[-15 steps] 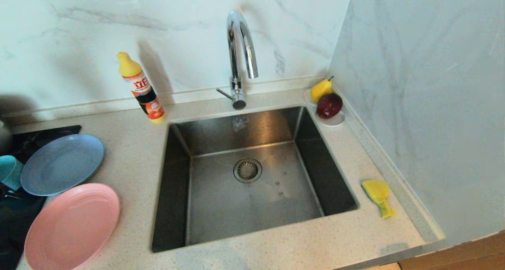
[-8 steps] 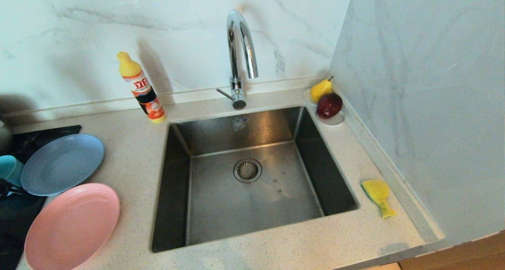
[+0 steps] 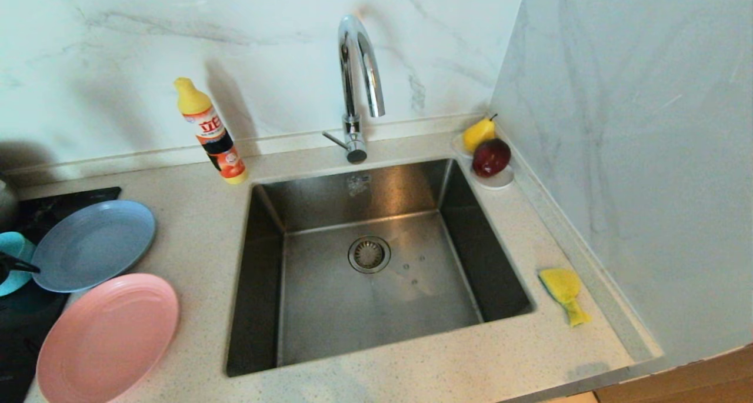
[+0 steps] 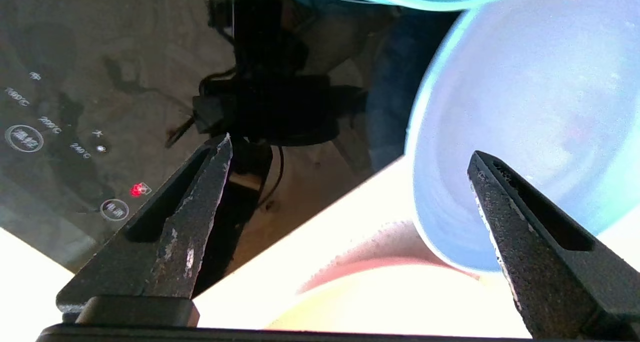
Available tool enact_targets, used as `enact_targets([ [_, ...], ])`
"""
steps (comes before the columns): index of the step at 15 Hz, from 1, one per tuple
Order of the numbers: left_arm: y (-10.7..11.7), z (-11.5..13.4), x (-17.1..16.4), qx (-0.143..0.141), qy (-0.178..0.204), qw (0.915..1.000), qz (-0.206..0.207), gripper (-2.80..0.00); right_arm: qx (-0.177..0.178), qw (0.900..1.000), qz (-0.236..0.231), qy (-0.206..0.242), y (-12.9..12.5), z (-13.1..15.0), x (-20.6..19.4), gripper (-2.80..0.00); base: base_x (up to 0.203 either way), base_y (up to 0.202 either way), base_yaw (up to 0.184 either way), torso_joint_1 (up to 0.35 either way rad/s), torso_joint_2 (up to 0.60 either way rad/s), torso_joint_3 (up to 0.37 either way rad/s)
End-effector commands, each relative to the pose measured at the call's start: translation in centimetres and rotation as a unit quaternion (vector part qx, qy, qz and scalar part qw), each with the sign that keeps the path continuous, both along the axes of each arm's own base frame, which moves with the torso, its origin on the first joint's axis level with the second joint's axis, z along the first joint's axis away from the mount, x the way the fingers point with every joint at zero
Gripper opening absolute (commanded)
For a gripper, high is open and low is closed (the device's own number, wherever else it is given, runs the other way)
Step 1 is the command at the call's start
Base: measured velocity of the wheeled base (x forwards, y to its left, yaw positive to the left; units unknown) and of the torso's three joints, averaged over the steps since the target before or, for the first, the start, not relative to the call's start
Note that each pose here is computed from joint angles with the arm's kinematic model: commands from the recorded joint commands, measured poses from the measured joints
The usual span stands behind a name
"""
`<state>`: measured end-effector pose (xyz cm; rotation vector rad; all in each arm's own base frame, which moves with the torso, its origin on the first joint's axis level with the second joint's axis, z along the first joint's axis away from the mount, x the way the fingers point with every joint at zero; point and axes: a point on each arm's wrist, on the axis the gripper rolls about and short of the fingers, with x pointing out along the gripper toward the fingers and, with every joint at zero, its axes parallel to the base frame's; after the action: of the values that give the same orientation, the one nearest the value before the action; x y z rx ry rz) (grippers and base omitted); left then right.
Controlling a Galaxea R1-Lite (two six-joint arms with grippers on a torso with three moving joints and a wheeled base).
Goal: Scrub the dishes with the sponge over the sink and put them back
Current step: Place the plate on the plate
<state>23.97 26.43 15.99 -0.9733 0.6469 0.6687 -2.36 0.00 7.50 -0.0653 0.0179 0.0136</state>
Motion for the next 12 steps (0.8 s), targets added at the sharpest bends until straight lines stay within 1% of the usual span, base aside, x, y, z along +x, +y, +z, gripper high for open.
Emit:
enact_targets([
  [1,0.6,-1.1,0.6,-0.013,0.006,0.9999,0.002,0.0,0.0,1.0,0.0,0.0,0.0,0.0,0.0,-2.8,0.0,0.0,0.0,0.0,0.0,0.0],
  [3,1.0,-0.9,1.1,-0.015,0.001,0.9998,0.012,0.0,0.0,1.0,0.0,0.0,0.0,0.0,0.0,-2.8,0.0,0.0,0.0,0.0,0.0,0.0],
  [5,0.9,-0.6,1.9,-0.009,0.001,0.9998,0.019,0.0,0.0,1.0,0.0,0.0,0.0,0.0,0.0,-2.8,0.0,0.0,0.0,0.0,0.0,0.0],
  [6,0.7,-0.5,2.2,-0.001,0.007,0.9997,0.022,0.0,0.0,1.0,0.0,0.0,0.0,0.0,0.0,-2.8,0.0,0.0,0.0,0.0,0.0,0.0],
  [9,0.1,-1.0,3.6,0.026,0.04,0.9982,0.035,0.0,0.0,1.0,0.0,0.0,0.0,0.0,0.0,-2.8,0.0,0.0,0.0,0.0,0.0,0.0],
  [12,-0.3,-0.8,4.3,0.026,0.039,0.9982,0.036,0.0,0.0,1.0,0.0,0.0,0.0,0.0,0.0,-2.8,0.0,0.0,0.0,0.0,0.0,0.0],
])
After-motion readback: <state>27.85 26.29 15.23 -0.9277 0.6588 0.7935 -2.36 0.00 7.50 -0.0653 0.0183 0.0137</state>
